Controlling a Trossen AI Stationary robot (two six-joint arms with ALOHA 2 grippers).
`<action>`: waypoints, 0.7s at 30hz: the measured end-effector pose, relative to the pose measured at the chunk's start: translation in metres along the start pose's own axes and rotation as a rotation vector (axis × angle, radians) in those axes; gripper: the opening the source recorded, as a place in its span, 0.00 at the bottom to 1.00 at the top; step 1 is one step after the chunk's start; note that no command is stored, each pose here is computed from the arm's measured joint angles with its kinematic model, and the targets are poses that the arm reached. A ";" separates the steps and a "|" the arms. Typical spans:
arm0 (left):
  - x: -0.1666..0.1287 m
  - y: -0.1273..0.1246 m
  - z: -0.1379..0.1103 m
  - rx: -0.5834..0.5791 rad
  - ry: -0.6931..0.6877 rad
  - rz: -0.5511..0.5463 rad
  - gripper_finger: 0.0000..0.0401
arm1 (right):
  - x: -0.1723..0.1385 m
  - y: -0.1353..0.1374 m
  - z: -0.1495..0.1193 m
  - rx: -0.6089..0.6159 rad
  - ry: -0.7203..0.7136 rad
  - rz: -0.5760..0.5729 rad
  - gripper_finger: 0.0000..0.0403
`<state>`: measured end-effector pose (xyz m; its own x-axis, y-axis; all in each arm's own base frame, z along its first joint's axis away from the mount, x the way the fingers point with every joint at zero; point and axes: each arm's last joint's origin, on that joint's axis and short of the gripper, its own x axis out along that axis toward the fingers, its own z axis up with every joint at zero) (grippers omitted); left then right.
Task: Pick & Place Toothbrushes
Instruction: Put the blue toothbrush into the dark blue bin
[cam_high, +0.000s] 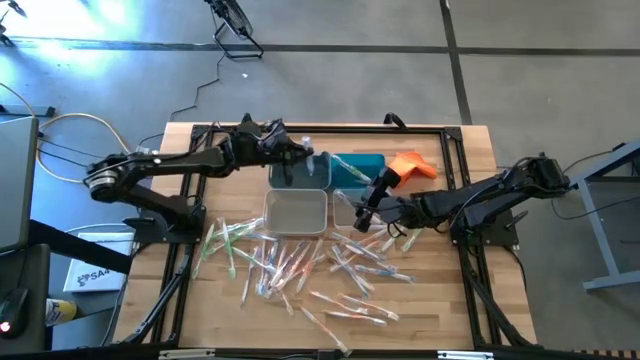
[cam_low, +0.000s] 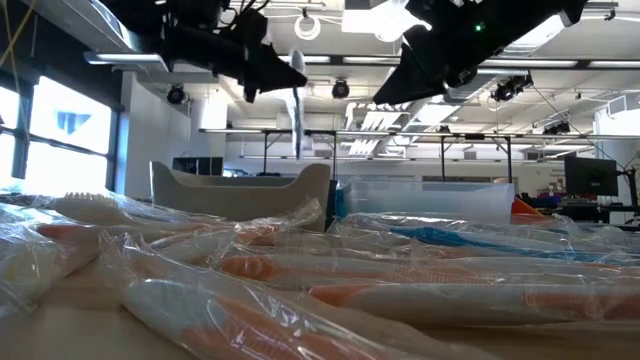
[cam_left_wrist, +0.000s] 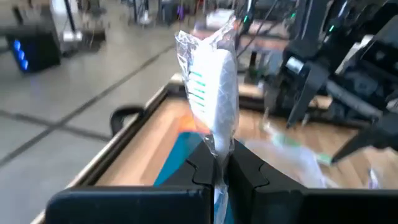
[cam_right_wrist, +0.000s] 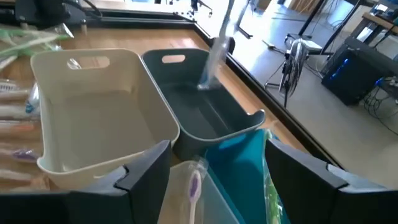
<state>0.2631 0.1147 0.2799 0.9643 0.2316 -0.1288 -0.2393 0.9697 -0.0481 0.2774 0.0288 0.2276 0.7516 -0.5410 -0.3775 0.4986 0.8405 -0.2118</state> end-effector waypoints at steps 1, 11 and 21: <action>-0.003 0.001 0.001 -0.004 0.013 0.005 0.04 | 0.000 0.000 0.000 -0.001 0.002 0.000 0.63; -0.020 0.016 -0.001 -0.136 0.161 0.080 0.02 | 0.000 -0.001 0.001 0.057 -0.003 -0.002 0.63; -0.014 0.023 0.034 -0.130 0.303 0.139 0.03 | 0.001 -0.001 0.000 0.055 -0.002 -0.003 0.63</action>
<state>0.2484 0.1360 0.3139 0.8485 0.3087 -0.4299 -0.3973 0.9081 -0.1320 0.2777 0.0276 0.2276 0.7508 -0.5437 -0.3750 0.5240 0.8360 -0.1631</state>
